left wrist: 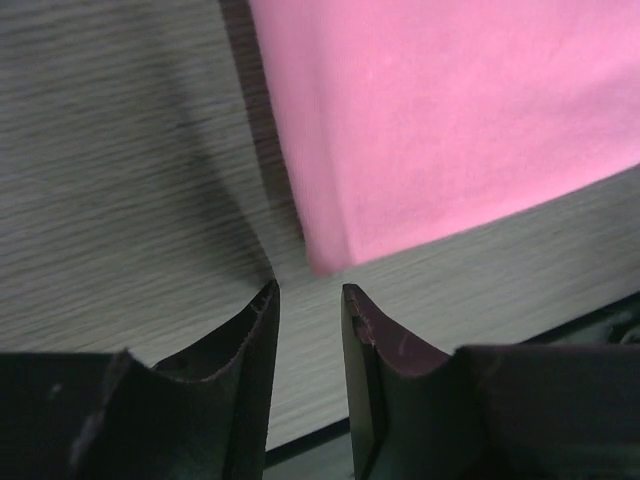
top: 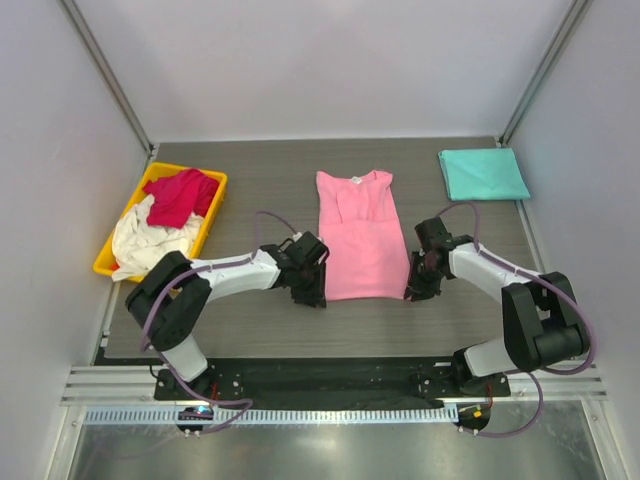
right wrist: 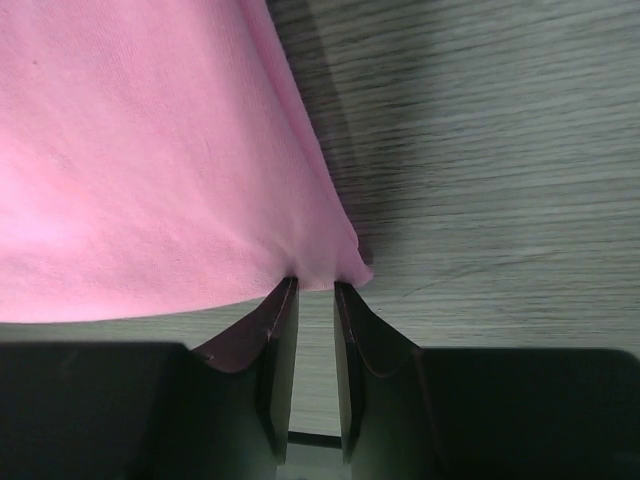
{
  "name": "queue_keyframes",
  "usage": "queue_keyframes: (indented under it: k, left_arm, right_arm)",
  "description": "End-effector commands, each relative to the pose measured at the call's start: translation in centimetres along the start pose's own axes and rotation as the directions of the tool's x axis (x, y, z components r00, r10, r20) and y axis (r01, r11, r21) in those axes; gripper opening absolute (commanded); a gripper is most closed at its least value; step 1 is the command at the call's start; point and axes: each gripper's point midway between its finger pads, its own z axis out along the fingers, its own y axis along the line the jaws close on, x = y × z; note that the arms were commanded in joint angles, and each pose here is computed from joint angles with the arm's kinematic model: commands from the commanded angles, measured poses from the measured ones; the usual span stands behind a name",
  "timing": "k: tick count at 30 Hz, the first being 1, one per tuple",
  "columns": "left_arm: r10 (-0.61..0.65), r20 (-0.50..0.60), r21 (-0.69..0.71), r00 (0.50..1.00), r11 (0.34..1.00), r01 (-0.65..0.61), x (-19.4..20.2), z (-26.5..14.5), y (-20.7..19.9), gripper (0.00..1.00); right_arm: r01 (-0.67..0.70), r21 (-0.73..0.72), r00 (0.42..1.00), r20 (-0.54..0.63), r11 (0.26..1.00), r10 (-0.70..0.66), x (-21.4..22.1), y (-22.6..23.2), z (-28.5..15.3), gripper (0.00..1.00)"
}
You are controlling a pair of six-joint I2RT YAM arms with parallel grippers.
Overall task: Fold and stack the t-shirts
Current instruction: Fold the tshirt
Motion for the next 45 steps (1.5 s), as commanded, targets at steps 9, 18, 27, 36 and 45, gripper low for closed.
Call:
queue_keyframes:
  k: [9,18,27,36,45]
  left_arm:
    - [-0.053,0.129,-0.067,0.990,0.996,0.062,-1.2,-2.8,1.6,0.36]
    - [-0.185,0.132,0.058,0.974,0.982,0.179,-1.8,-2.6,-0.1,0.50]
    - [-0.235,0.090,0.045,0.968,0.972,0.232,-1.6,0.4,0.4,0.50]
    - [-0.247,0.078,-0.009,0.966,0.969,0.249,-1.5,1.2,1.9,0.30]
    - [-0.216,0.106,-0.015,0.971,0.976,0.218,-1.2,-2.0,1.7,0.00]
  right_arm:
    - [-0.069,-0.004,0.989,0.132,0.998,0.069,-1.5,0.4,-2.4,0.34]
    - [-0.097,0.037,0.979,0.181,0.995,0.089,-3.1,-0.4,-2.3,0.41]
    - [-0.064,-0.011,0.989,0.133,0.998,0.065,-2.3,0.3,-0.5,0.44]
    - [-0.066,0.011,0.990,0.124,0.998,0.064,-1.7,-0.5,0.9,0.32]
    - [-0.112,0.030,0.973,0.207,0.993,0.103,-2.1,-1.3,-2.3,0.01]
